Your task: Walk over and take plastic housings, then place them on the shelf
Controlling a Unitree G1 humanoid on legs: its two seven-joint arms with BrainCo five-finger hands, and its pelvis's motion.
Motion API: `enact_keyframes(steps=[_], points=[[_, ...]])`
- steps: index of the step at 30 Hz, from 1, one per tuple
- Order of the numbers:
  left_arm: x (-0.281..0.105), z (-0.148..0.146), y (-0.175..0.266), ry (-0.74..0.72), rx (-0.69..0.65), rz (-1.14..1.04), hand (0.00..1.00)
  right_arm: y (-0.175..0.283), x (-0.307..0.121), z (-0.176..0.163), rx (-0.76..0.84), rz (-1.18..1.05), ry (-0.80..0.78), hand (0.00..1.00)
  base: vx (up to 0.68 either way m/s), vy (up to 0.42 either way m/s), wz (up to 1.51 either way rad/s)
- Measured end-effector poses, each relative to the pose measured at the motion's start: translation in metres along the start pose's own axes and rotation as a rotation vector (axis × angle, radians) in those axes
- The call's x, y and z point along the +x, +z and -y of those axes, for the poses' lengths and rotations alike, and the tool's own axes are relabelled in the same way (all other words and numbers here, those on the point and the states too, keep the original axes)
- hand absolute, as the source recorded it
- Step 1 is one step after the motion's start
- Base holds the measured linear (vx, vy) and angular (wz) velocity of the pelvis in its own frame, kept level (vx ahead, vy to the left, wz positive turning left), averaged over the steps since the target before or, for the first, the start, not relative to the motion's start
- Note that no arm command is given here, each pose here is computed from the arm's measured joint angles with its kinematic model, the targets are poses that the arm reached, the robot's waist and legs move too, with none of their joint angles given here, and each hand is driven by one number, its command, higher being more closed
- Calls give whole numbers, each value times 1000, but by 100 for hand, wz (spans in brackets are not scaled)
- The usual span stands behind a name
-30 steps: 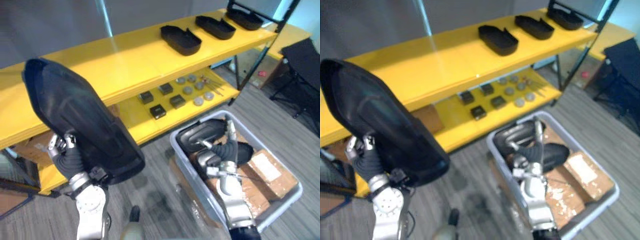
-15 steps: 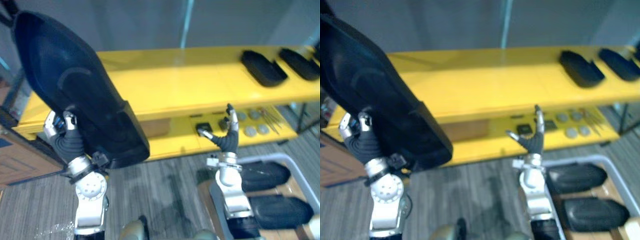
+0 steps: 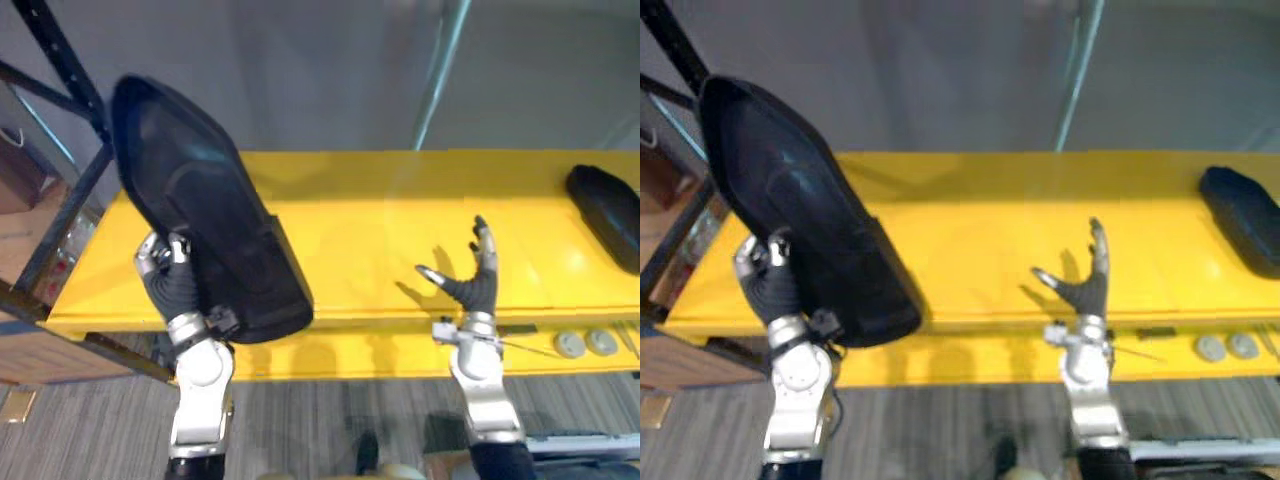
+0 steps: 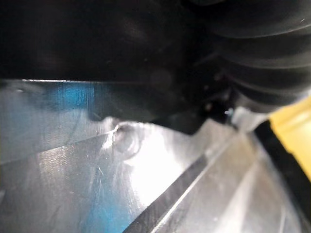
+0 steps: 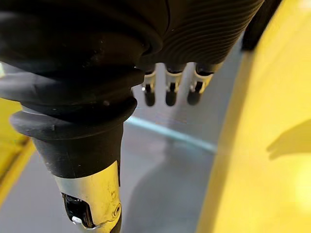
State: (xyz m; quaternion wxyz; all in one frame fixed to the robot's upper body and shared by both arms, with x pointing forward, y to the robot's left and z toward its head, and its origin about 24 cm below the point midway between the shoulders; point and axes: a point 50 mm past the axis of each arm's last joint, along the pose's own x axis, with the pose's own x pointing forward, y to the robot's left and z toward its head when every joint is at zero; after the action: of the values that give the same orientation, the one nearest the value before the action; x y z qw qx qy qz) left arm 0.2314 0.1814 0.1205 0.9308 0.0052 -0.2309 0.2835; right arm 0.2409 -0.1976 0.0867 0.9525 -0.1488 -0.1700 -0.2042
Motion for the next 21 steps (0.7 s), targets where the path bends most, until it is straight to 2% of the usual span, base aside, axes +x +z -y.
enact_keyframes(steps=[7,13,17,21], points=[[3,1,0,-24,-26,-1,100,15,15,49,-47,87,-249,0,56,250,-44],[8,-5,7,-76,17,61,100,14,-8,74,-118,55,-379,0,58,173,-66],[15,4,20,-96,-29,128,100,24,6,64,-63,105,-402,0,29,8,-82],[11,11,21,-130,-60,126,100,25,15,58,-49,108,-394,0,2,-67,4]])
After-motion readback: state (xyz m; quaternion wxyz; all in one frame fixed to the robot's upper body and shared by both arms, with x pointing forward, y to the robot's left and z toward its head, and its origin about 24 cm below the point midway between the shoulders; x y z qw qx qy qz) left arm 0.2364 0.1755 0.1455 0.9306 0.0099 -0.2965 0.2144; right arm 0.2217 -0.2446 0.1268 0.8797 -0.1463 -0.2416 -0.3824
